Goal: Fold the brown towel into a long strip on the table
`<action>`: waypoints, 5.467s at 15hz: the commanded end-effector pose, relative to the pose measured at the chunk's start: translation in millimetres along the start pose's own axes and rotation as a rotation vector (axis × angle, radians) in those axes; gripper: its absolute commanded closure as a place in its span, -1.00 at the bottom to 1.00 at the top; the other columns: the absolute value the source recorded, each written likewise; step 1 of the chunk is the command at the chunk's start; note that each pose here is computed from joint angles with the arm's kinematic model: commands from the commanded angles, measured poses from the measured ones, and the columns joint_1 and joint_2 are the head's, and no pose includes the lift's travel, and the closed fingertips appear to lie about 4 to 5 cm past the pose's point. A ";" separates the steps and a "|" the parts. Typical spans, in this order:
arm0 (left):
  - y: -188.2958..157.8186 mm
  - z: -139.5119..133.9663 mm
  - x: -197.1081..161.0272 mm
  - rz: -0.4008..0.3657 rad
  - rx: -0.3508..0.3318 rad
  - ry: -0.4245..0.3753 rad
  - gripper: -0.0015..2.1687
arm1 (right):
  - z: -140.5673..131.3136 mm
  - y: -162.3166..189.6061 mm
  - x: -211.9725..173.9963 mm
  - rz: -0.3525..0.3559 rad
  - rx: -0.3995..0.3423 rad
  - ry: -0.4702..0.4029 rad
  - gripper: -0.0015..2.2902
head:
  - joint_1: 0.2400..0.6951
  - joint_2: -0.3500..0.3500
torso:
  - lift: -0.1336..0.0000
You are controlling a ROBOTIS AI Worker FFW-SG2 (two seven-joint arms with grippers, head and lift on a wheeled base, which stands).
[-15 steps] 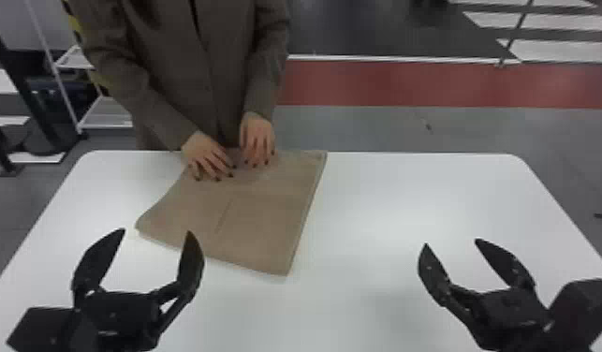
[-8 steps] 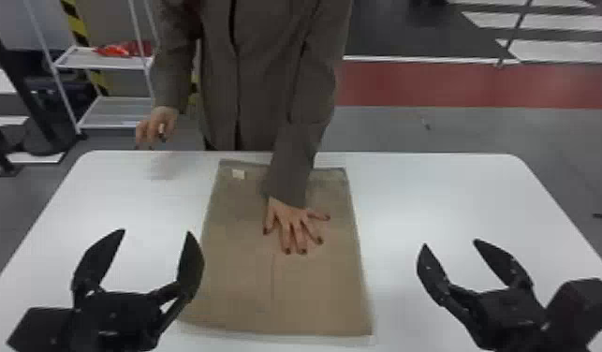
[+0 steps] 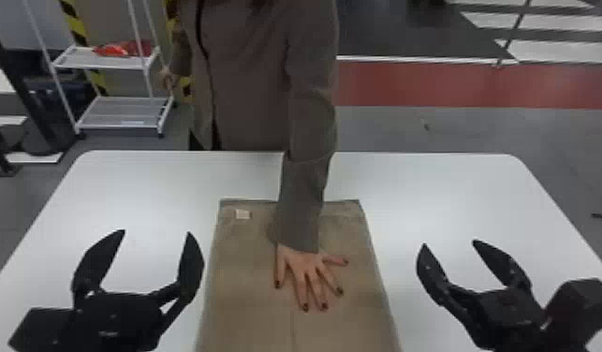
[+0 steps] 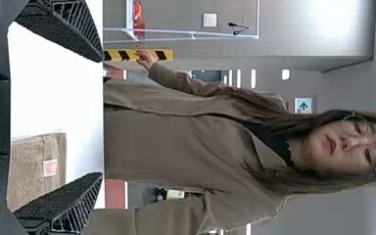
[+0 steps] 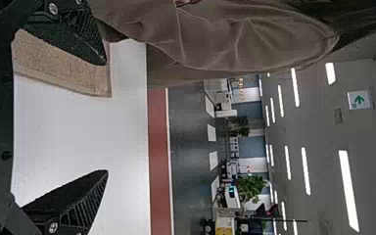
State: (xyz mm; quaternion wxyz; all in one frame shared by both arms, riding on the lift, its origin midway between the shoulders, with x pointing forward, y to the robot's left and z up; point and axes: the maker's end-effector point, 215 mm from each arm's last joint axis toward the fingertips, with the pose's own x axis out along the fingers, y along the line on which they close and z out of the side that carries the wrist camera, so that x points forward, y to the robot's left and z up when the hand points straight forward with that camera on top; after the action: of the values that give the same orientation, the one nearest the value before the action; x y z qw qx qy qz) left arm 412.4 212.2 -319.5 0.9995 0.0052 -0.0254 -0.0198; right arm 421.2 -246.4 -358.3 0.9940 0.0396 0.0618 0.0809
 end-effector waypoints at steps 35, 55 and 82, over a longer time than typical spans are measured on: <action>-25.6 -136.3 151.4 -0.193 -0.080 0.335 -0.75 | -26.2 42.2 48.2 0.083 -0.035 0.040 -0.91 | 1.00 -0.08 | -0.67; -26.5 -175.1 144.2 -0.215 -0.071 0.436 -0.46 | -36.2 55.1 53.4 0.109 -0.045 0.071 -0.91 | 1.00 0.00 | -0.67; -25.6 -164.6 142.1 -0.206 -0.039 0.415 -0.29 | -39.2 58.4 50.2 0.126 -0.038 0.085 -0.91 | 1.00 0.01 | -0.67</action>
State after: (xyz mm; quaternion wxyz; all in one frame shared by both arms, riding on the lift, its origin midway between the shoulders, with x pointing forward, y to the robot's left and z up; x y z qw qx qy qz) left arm 561.8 182.2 -476.5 0.9760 -0.0082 0.1812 -0.1204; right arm 456.4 -177.8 -396.9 0.9842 0.0203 0.0981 0.1459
